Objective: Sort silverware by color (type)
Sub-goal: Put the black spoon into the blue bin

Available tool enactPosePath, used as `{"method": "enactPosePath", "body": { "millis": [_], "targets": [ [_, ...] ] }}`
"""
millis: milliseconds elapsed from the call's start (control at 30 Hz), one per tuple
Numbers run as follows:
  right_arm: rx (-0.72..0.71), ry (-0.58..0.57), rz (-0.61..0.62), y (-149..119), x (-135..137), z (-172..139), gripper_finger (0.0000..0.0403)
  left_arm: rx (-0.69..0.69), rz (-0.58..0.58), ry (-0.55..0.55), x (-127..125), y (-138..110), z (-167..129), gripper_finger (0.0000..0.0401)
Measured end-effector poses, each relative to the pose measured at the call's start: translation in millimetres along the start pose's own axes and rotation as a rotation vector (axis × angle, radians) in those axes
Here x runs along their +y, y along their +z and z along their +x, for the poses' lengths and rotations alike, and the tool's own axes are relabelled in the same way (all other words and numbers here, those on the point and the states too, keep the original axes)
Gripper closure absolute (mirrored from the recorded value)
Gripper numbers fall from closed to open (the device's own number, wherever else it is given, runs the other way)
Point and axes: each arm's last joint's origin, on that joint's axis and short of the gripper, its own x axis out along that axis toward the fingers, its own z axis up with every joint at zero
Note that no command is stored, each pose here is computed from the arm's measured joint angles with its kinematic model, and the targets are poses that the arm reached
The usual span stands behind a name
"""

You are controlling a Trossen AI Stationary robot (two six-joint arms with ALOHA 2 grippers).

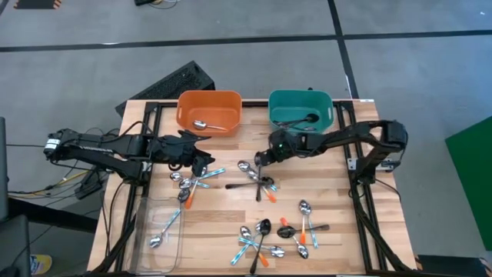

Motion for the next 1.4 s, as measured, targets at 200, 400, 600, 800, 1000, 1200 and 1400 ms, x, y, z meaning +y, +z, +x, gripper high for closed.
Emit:
{"method": "enactPosePath", "body": {
  "millis": [200, 400, 600, 800, 1000, 1200, 1400],
  "targets": [
    [-0.128, 0.127, -0.086, 15.0, 24.7, -53.0, 0.0397, -0.033, 0.003, 0.030, 1.6, 1.7, 0.2, 0.0255],
    [-0.423, 0.123, -0.297, 32.6, 35.8, -114.5, 0.0397, -0.051, -0.007, 0.049, 5.1, 5.8, 1.1, 0.0255],
    [-0.641, -0.108, -0.462, 42.9, 25.9, -153.2, 0.0397, -0.069, -0.025, 0.067, 9.5, 10.6, 2.0, 0.0255],
    [-0.763, -0.292, -0.659, 49.9, 21.0, -177.2, 0.0397, -0.073, -0.034, 0.073, 11.4, 12.6, 2.4, 0.0255],
    [-0.806, -0.533, -0.734, 58.5, 9.4, -187.0, 0.0396, -0.073, -0.053, 0.071, 11.3, 12.5, 2.4, 0.0255],
    [-0.743, -0.682, -0.795, 68.7, -6.2, -184.6, 0.0396, -0.073, -0.071, 0.070, 11.3, 12.5, 2.4, 0.0255],
    [-0.517, -0.922, -0.894, 75.8, -32.1, -167.4, 0.0395, -0.074, -0.071, 0.071, 11.4, 12.5, 2.4, 0.0255]
  ]
}}
